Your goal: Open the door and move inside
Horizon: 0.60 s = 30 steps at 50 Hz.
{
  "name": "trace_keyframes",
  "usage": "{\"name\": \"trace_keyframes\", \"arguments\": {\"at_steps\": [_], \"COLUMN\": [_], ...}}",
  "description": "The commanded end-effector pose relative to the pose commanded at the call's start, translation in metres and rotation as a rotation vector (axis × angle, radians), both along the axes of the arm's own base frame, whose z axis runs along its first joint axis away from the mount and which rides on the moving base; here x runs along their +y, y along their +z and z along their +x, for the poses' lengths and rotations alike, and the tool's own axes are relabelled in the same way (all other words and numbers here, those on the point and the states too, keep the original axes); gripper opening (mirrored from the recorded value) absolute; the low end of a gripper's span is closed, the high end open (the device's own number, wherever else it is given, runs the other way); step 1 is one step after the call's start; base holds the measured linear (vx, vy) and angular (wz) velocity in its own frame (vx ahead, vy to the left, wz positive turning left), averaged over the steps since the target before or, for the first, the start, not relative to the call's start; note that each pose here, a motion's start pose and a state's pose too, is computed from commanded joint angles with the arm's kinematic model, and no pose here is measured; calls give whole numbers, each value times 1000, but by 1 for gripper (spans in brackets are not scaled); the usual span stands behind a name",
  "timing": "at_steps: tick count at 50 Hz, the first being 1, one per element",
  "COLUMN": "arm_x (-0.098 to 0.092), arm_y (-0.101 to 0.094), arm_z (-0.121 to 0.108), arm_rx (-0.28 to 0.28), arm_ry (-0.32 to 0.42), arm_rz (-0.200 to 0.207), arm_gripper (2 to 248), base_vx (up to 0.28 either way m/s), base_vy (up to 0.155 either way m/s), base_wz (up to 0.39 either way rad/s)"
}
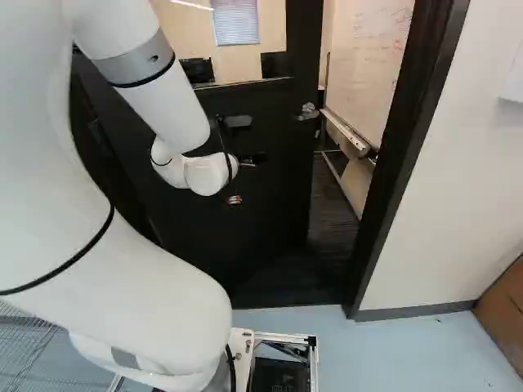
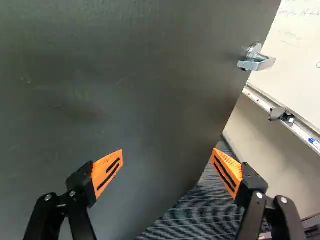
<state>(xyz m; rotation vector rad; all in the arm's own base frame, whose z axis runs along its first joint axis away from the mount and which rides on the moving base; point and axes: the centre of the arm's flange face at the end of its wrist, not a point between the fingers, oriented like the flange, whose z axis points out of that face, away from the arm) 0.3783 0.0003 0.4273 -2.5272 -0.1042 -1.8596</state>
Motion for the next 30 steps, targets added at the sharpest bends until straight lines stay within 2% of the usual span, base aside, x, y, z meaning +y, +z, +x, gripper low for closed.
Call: {"name": "trace_keyframes", "arguments": {"at_steps": [20,30], "arm_x": [0,0], "arm_y": [0,0], "arm_z": [0,0], "arm_rx": [0,0], "arm_ry": [0,0], "arm_rz": [0,0], "arm_gripper": [247,247], "base_vx": [82,13], "base_vy": [31,5], "base_wz": [-3,-2]}}
